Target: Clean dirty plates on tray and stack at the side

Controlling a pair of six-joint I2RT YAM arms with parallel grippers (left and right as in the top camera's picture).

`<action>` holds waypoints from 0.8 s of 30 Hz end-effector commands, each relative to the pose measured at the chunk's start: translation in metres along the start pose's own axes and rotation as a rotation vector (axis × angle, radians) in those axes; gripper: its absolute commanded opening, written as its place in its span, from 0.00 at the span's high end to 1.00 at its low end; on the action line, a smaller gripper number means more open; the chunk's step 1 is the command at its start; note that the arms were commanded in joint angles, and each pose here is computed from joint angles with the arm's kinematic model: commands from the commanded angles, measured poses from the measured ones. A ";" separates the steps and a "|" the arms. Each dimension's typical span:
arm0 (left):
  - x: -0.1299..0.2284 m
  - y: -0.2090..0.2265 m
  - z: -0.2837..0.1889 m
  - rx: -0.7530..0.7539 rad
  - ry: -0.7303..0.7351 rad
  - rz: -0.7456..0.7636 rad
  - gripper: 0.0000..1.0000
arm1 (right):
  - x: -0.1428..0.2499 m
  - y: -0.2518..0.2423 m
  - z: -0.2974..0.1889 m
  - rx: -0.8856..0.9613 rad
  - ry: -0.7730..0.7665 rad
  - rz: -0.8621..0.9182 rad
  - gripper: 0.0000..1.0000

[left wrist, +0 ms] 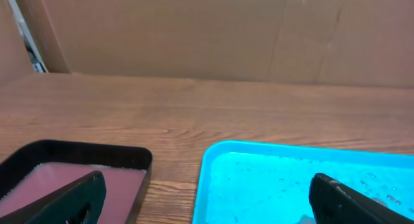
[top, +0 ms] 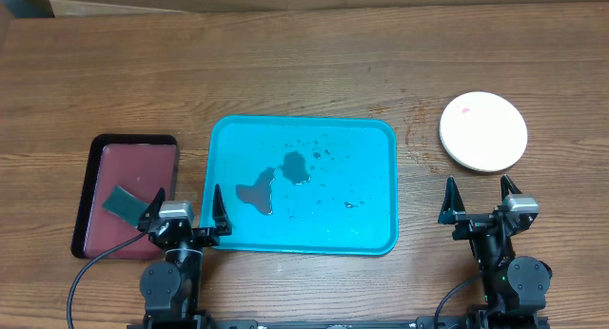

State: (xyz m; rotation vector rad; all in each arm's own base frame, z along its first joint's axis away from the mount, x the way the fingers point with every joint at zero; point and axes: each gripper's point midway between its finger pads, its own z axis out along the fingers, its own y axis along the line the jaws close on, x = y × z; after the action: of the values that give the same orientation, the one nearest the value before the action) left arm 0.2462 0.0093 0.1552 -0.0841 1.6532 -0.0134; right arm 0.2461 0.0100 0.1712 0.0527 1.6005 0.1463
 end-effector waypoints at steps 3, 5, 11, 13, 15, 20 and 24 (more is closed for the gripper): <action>-0.001 0.003 0.000 -0.017 -0.009 -0.004 0.00 | 0.001 -0.001 0.000 0.004 -0.008 -0.004 0.00; -0.001 0.003 0.000 -0.017 -0.009 0.013 0.01 | 0.001 -0.001 0.000 0.004 -0.008 -0.004 0.00; -0.001 0.001 0.000 -0.002 -0.008 0.016 0.00 | 0.001 -0.001 0.000 0.004 -0.008 -0.004 0.00; -0.001 0.001 0.000 -0.001 -0.008 0.015 0.00 | 0.001 -0.001 0.000 0.004 -0.008 -0.004 0.00; -0.001 0.001 0.000 -0.001 -0.008 0.016 0.00 | 0.001 -0.001 0.000 0.004 -0.008 -0.004 0.00; -0.001 0.001 0.000 -0.001 -0.008 0.016 0.00 | 0.001 -0.001 0.000 0.004 -0.008 -0.004 0.00; -0.001 0.000 0.000 0.000 -0.008 0.016 0.00 | 0.001 -0.001 0.000 0.004 -0.008 -0.004 0.00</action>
State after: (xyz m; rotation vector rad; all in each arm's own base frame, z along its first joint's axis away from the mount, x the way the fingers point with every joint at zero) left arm 0.2462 0.0096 0.1552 -0.0790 1.6534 -0.0064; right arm 0.2461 0.0100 0.1713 0.0527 1.6001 0.1463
